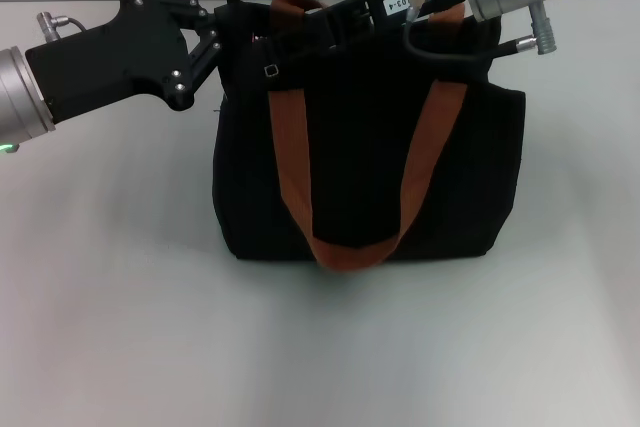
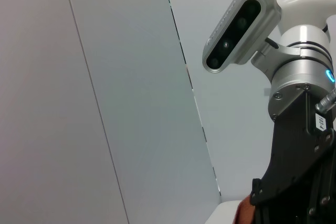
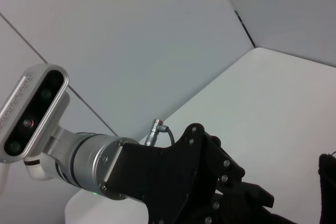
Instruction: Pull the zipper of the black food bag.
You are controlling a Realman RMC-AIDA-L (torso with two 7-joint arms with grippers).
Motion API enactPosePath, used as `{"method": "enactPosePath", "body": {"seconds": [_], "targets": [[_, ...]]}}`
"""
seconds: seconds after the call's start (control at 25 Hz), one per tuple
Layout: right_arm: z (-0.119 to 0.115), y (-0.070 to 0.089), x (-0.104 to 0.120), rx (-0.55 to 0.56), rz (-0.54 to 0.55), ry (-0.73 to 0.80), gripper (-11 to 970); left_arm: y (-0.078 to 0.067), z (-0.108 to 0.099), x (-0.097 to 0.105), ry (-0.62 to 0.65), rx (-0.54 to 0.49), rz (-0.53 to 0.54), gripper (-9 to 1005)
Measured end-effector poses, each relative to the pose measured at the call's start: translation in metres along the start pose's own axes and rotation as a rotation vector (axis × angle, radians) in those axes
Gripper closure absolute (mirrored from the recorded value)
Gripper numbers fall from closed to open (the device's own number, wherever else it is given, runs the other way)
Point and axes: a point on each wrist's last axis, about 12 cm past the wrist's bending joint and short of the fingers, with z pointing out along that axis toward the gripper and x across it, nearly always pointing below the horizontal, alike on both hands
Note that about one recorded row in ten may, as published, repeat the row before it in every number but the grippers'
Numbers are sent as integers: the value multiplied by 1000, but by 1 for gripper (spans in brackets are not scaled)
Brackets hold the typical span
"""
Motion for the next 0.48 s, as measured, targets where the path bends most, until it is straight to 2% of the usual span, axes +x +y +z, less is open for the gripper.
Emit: {"method": "enactPosePath", "body": {"seconds": [0.24, 0.48], "targets": [[1, -2, 1, 19, -3, 12, 634, 0, 0, 0, 0, 0, 0, 962], [1, -2, 1, 21, -4, 14, 758, 0, 0, 0, -2, 0, -1, 962]]}}
